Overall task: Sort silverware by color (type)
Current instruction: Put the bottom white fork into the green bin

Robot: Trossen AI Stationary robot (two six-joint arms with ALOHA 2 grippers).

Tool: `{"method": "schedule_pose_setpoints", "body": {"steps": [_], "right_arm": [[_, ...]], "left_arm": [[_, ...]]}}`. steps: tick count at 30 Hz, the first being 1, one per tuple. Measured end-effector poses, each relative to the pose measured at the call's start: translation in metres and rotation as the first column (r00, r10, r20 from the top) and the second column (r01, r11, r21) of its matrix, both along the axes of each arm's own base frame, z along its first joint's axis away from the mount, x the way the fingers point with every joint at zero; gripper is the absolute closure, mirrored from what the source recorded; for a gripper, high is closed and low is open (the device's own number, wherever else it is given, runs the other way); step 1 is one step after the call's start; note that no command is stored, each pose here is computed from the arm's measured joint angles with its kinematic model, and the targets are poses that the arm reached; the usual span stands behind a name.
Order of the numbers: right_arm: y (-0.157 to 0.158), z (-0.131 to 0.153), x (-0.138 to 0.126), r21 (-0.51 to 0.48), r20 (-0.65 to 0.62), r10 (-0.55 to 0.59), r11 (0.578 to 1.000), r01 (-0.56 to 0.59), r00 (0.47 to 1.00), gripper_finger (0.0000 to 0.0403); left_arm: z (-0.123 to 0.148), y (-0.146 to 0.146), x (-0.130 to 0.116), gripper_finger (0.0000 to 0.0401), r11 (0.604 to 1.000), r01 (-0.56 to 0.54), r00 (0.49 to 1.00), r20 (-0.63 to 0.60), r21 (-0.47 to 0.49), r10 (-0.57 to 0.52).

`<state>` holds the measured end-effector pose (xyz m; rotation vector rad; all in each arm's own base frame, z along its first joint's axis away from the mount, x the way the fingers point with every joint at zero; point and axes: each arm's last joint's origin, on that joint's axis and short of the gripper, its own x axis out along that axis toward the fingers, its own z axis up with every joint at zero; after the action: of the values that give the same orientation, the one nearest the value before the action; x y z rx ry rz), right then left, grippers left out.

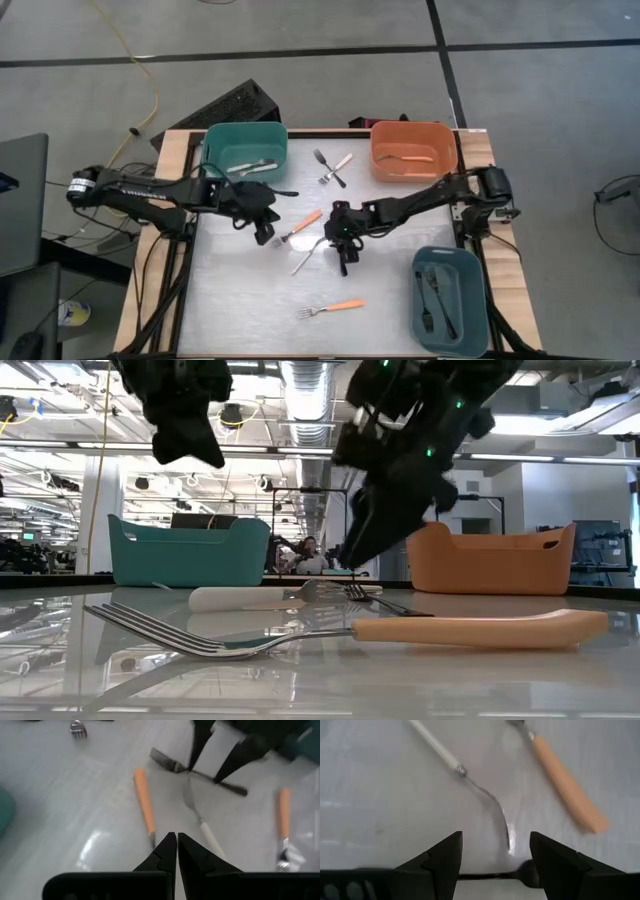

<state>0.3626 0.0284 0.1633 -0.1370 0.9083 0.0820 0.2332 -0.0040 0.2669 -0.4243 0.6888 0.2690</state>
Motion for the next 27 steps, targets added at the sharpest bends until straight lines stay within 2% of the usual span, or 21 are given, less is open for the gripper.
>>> {"method": "schedule_pose_setpoints", "body": {"steps": [6, 9, 13, 20, 27], "right_arm": [[-0.009, -0.022, 0.009, -0.023, -0.007, 0.021, 1.0, -0.022, 1.0, 0.0151], [-0.009, -0.027, 0.013, -0.022, 0.007, 0.019, 1.0, -0.019, 1.0, 0.0167], [-0.009, -0.035, 0.017, -0.021, 0.016, 0.02, 1.0, -0.02, 1.0, 0.0225], [-0.008, -0.041, 0.016, -0.014, -0.007, 0.027, 1.0, -0.027, 1.0, 0.0379], [-0.011, -0.026, 0.012, -0.022, 0.003, 0.013, 1.0, -0.013, 1.0, 0.0381]], "left_arm": [[0.007, -0.014, 0.001, 0.0401, 0.997, -0.068, 0.997, 0.043, -0.047, 0.07], [0.008, -0.021, 0.0, 0.0401, 0.995, -0.087, 0.994, 0.054, -0.058, 0.09], [0.008, -0.029, -0.001, 0.0401, 0.993, -0.091, 0.994, 0.061, -0.072, 0.095], [0.008, -0.039, -0.002, 0.0401, 0.987, -0.096, 0.992, 0.067, -0.128, 0.105], [0.01, -0.042, 0.0, 0.0385, 0.982, -0.08, 0.991, 0.093, -0.17, 0.097]]}}
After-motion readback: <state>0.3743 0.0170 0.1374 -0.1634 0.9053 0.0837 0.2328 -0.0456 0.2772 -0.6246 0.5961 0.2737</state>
